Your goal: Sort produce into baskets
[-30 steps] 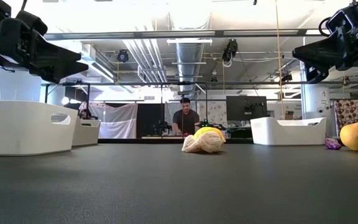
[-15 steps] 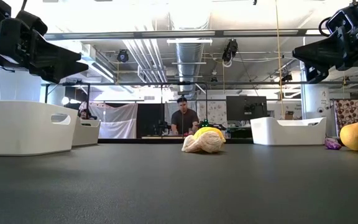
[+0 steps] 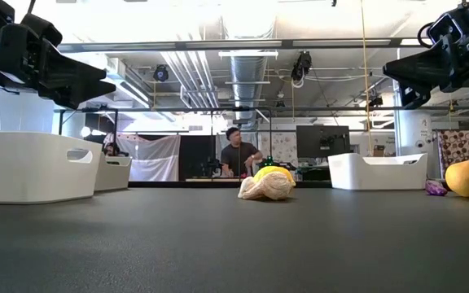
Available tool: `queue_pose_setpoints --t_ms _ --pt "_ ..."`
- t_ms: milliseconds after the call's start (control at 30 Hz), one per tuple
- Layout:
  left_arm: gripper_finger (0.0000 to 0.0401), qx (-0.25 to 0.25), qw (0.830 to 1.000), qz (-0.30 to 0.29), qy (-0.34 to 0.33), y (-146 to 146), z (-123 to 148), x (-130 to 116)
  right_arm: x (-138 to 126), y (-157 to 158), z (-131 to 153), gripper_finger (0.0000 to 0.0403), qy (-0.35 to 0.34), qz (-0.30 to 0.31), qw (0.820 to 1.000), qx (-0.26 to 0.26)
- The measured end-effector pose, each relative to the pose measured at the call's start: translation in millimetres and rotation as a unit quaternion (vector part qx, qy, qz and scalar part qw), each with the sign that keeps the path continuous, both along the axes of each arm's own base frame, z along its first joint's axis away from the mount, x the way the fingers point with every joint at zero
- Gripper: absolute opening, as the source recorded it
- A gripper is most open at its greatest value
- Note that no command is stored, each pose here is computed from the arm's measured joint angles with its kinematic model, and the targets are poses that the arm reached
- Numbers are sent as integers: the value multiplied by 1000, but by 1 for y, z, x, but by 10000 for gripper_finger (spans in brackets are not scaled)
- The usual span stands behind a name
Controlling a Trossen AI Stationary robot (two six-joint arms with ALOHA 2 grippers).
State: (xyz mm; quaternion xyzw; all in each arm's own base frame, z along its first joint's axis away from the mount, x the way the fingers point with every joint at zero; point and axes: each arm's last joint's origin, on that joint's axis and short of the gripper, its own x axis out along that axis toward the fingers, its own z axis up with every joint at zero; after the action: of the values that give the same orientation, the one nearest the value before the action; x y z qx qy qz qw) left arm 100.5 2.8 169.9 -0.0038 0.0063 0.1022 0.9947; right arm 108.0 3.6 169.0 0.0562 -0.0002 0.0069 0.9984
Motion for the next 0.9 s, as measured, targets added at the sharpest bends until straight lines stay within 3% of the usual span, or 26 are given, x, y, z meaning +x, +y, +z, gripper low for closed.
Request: queue_pose_setpoints --t_ms 100,267,433,633,900 --pt "262 0 1000 0 0 0 0 0 0 0 1 22 -6 0 1000 10" --pt "262 0 1000 0 0 0 0 0 -1 0 10 22 -50 4 994 95" --pt "262 0 1000 0 0 0 0 0 -1 1 16 22 -78 19 987 139" --pt "262 0 1000 0 0 0 0 0 0 8 15 22 -54 90 973 204" --pt "262 0 1000 0 0 0 0 0 3 18 8 22 -18 76 969 235"
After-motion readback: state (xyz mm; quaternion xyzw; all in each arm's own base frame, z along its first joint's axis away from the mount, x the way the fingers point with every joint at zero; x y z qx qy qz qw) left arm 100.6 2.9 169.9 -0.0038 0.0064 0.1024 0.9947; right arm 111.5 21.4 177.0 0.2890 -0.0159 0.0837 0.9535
